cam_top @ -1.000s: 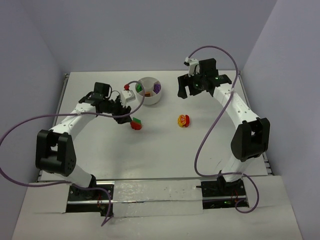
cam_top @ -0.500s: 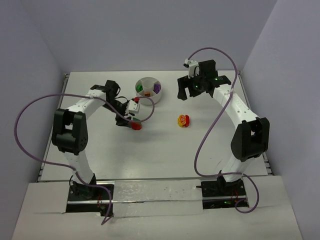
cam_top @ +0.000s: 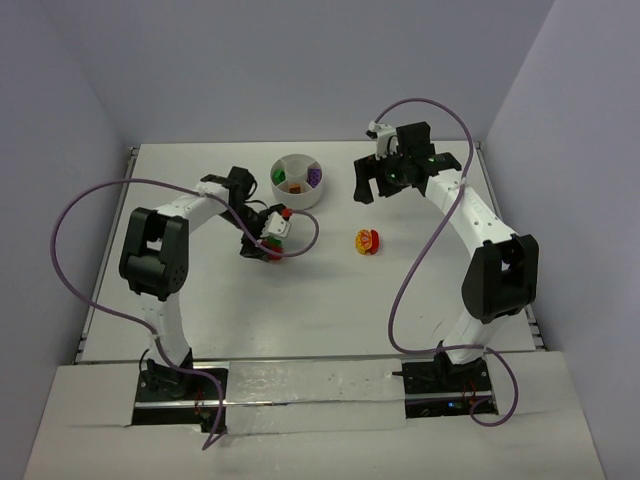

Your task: Sort the legos into containers by color

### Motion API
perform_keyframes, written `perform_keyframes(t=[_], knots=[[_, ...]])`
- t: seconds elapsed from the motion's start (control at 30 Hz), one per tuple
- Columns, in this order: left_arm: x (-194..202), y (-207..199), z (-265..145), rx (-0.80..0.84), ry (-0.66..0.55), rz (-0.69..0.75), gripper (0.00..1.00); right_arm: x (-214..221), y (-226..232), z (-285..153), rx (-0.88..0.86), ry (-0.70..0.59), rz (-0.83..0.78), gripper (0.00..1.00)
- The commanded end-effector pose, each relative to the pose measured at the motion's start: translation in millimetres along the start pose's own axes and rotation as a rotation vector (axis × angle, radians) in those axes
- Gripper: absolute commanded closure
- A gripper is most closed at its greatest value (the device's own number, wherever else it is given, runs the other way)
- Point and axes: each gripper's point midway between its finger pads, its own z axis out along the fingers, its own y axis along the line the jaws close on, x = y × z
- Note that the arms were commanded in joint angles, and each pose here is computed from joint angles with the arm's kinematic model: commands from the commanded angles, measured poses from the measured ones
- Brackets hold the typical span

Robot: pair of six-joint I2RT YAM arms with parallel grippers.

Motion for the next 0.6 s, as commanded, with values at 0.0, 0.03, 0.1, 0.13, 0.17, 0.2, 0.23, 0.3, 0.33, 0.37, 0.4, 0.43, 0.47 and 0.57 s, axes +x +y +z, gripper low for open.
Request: perform_keyframes(t=[0.0, 0.03, 0.1, 0.13, 0.17, 0.2, 0.23, 0.3, 0.33, 0.37, 0.4, 0.43, 0.47, 0.57], knots=[[9, 18, 6, -0.035, 0.014, 0.020, 0.03, -6, 9, -13, -0.015, -0.035, -0.006, 0.08], [11, 19, 8, -0.028, 0.018, 0.015, 0.02, -5, 9, -12, -0.016, -0.031, -0.005, 0.08], [15, 18, 11, -0.017, 0.027, 0.005, 0.01, -4, 9, -11, -0.019, -0.029, -0.003, 0.08], [19, 17, 13, -0.005, 0.036, -0.001, 0.01, -4, 10, -11, -0.023, -0.028, -0.001, 0.08], [22, 16, 15, 0.001, 0.041, -0.004, 0.01, -3, 11, -10, -0.028, -0.027, 0.004, 0.08], [24, 15, 17, 0.004, 0.041, -0.007, 0.02, -3, 12, -10, -0.031, -0.026, 0.008, 0.08], [24, 15, 17, 0.003, 0.044, -0.006, 0.04, -3, 13, -10, -0.037, -0.028, 0.013, 0.08], [24, 16, 17, -0.007, 0.043, -0.010, 0.11, -3, 17, -10, -0.058, -0.035, 0.038, 0.08], [24, 18, 16, -0.015, 0.043, -0.015, 0.15, -1, 21, -10, -0.072, -0.037, 0.052, 0.08], [22, 19, 15, -0.020, 0.042, -0.017, 0.17, 1, 22, -10, -0.079, -0.036, 0.061, 0.08], [20, 21, 13, -0.028, 0.040, -0.026, 0.23, 0, 27, -11, -0.098, -0.052, 0.082, 0.08], [18, 21, 11, -0.038, 0.040, -0.031, 0.27, 6, 31, -10, -0.118, -0.048, 0.105, 0.07], [17, 24, 9, -0.055, 0.041, -0.037, 0.34, 3, 37, -11, -0.143, -0.065, 0.126, 0.07], [5, 28, -2, -0.114, 0.030, -0.037, 0.53, 8, 46, -12, -0.182, -0.073, 0.172, 0.07]])
